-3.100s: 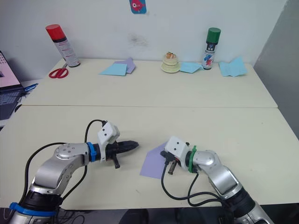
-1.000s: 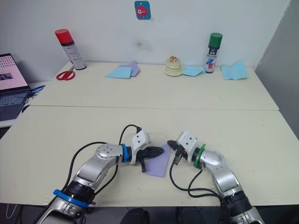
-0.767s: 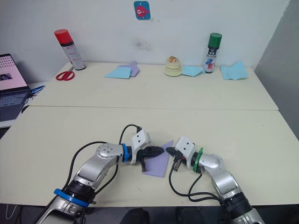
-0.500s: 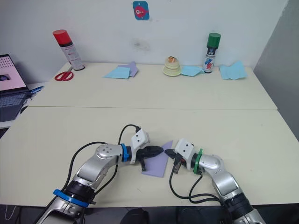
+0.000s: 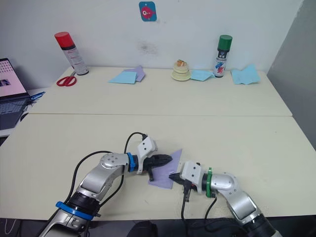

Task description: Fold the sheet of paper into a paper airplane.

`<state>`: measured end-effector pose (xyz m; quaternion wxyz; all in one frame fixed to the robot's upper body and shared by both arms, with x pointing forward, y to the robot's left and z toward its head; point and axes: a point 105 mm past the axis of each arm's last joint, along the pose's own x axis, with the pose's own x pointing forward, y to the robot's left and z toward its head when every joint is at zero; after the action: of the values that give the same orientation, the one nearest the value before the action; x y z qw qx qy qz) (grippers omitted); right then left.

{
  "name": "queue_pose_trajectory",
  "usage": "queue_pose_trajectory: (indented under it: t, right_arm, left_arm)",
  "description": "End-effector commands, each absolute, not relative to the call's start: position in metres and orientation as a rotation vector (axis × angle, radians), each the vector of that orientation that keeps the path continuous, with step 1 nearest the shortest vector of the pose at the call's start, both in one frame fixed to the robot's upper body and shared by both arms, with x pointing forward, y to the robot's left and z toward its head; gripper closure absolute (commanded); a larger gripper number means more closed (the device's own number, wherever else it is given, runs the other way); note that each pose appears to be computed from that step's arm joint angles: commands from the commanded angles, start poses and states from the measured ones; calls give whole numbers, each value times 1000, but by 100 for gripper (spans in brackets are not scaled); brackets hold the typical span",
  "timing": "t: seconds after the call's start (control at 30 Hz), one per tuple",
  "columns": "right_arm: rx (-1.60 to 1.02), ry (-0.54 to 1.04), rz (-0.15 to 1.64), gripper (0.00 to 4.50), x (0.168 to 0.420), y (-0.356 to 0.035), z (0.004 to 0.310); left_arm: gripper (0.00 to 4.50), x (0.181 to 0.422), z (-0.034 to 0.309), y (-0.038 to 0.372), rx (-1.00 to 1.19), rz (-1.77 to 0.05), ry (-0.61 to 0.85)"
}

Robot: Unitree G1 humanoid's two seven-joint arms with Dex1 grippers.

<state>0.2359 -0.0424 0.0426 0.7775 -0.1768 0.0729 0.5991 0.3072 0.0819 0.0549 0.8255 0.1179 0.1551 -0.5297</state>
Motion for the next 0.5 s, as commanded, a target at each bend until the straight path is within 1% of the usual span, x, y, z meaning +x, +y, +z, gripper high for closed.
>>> queue_pose_trajectory:
  t: [0.03,0.37,0.43,0.5]
  right_arm:
    - [-367,230,1405,450,210,-35,28]
    - [-372,228,1436,450,206,-37,29]
    - [-373,194,1419,450,210,-38,34]
    - [-362,108,1355,450,223,-39,51]
  left_arm:
    - [448,304,25,101,259,-1048,465]
    - [448,302,23,108,261,-1038,478]
    - [448,301,23,109,259,-1038,479]
    - [448,299,22,110,260,-1039,480]
